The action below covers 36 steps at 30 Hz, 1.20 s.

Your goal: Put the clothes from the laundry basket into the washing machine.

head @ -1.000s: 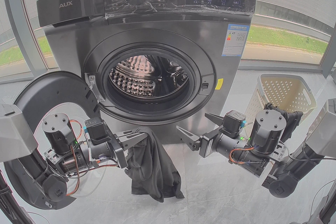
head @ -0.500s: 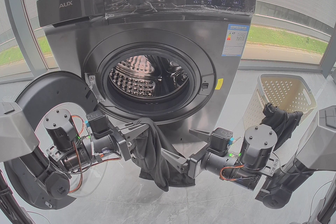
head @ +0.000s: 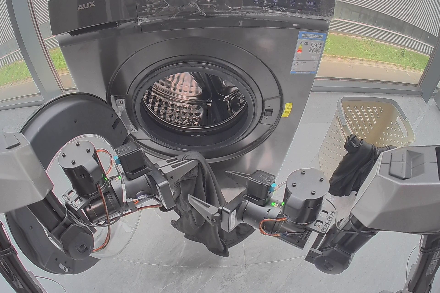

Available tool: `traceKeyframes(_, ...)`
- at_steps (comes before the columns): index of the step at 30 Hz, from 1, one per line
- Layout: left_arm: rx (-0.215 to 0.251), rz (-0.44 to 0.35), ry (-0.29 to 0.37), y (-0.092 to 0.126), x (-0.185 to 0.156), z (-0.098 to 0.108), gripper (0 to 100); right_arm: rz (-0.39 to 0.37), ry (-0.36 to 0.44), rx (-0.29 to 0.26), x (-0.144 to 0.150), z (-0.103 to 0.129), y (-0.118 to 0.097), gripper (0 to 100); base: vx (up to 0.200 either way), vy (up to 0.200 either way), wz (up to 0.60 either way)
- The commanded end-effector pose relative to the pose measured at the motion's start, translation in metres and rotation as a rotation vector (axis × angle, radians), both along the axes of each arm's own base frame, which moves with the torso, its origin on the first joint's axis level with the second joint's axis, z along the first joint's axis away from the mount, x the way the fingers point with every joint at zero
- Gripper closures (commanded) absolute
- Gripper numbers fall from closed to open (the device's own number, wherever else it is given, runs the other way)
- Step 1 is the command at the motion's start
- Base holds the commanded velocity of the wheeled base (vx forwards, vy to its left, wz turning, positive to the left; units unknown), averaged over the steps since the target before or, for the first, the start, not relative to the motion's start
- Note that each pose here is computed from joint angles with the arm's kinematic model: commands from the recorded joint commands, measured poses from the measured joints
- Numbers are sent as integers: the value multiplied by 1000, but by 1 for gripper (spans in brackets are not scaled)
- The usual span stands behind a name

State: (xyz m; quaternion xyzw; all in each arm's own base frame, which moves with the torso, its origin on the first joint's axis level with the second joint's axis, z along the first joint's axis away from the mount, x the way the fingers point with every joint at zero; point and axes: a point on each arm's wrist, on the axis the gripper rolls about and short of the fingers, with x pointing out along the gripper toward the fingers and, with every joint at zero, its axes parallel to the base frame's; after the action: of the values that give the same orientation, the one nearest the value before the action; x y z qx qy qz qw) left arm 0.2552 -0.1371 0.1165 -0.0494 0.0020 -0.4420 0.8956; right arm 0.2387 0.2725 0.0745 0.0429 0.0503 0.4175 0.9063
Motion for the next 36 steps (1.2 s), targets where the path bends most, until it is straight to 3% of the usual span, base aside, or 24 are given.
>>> traceKeyframes(1,1,-9,3,-2,-1,-1,100,2,1,-1,6,-9,10,0,0,0,0)
traceKeyframes(14,4,-19,5,-4,-4,-1,100,-52,-47,57,31,-5,20,0,0,0,0)
traceKeyframes(15,3,-20,6,-4,-4,-1,100,-54,-47,57,31,-6,20,100,0,0,0)
traceKeyframes(28,12,-30,17,-3,-6,-4,100,-55,-51,64,26,-2,23,100,0,0,0)
traceKeyframes(29,13,-30,20,-2,-6,-5,0,-55,-50,65,26,-2,23,100,0,0,0)
traceKeyframes(36,-8,-22,50,-1,-3,-6,0,-71,-52,67,19,12,6,100,0,0,0)
